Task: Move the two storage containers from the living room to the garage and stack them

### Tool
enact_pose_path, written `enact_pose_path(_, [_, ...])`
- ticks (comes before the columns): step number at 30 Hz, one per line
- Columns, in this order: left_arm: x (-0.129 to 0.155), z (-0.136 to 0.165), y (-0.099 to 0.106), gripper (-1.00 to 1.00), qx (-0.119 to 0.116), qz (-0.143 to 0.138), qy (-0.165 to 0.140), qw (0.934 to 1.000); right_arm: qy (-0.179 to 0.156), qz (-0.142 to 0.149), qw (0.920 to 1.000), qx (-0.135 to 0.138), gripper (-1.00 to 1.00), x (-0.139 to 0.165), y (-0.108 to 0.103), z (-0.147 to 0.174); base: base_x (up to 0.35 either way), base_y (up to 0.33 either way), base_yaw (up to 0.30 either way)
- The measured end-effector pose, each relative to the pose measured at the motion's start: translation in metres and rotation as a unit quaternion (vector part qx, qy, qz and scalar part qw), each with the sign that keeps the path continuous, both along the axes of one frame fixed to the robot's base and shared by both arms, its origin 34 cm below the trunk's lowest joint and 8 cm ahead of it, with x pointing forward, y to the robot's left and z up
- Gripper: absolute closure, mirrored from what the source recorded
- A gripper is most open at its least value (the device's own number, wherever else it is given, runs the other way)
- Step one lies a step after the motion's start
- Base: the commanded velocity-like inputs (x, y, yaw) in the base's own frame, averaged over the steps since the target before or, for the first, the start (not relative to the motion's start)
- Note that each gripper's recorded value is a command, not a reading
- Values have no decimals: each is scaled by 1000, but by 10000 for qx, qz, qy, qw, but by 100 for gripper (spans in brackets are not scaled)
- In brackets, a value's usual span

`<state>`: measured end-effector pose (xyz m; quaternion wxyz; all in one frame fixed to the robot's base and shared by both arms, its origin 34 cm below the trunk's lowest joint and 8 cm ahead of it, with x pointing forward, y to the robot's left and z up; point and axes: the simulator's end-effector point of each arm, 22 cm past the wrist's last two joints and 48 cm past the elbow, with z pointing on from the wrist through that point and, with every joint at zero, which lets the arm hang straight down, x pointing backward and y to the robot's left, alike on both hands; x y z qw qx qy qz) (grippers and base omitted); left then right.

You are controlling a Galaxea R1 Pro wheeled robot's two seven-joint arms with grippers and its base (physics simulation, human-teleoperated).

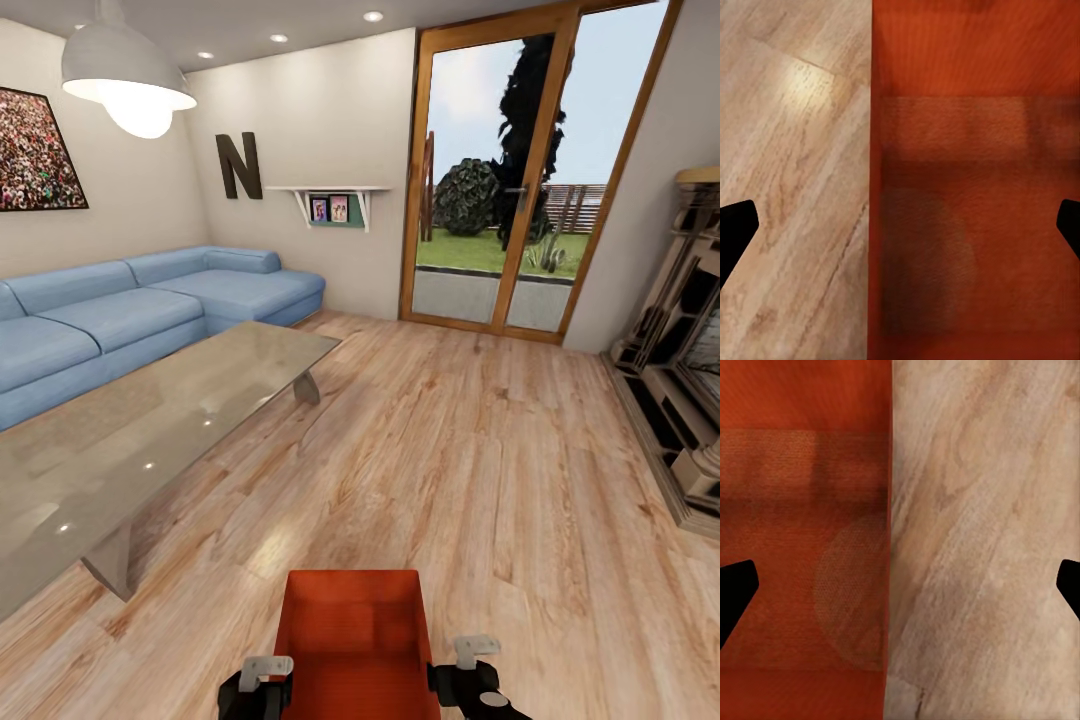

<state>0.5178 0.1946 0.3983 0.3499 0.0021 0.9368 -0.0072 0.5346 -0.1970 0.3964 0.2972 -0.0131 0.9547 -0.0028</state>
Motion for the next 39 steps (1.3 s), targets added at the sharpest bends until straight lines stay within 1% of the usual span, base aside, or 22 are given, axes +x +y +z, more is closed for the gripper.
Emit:
enact_pose_path(10, [0, 0, 2, -100, 15, 3, 1, 10000, -1, 0, 10000, 0, -100, 0, 0, 0, 0, 0, 0])
enact_pose_path(17, [0, -1, 11, -100, 63, 26, -4, 10000, -3, 0, 10000, 0, -100, 0, 0, 0, 0, 0, 0])
enact_pose_path(25, [0, -1, 12, -100, 72, 28, -2, 10000, -1, 0, 10000, 0, -100, 0, 0, 0, 0, 0, 0])
enact_pose_path(35, [-3, -21, 12, -100, 75, 23, -3, 10000, -4, -1, 10000, 0, -100, -3, 0, -20, 0, 0, 0])
enact_pose_path(39, [-3, -21, 12, -100, 75, 23, -2, 10000, -4, 0, 10000, 0, -100, -3, 0, -20, 0, 0, 0])
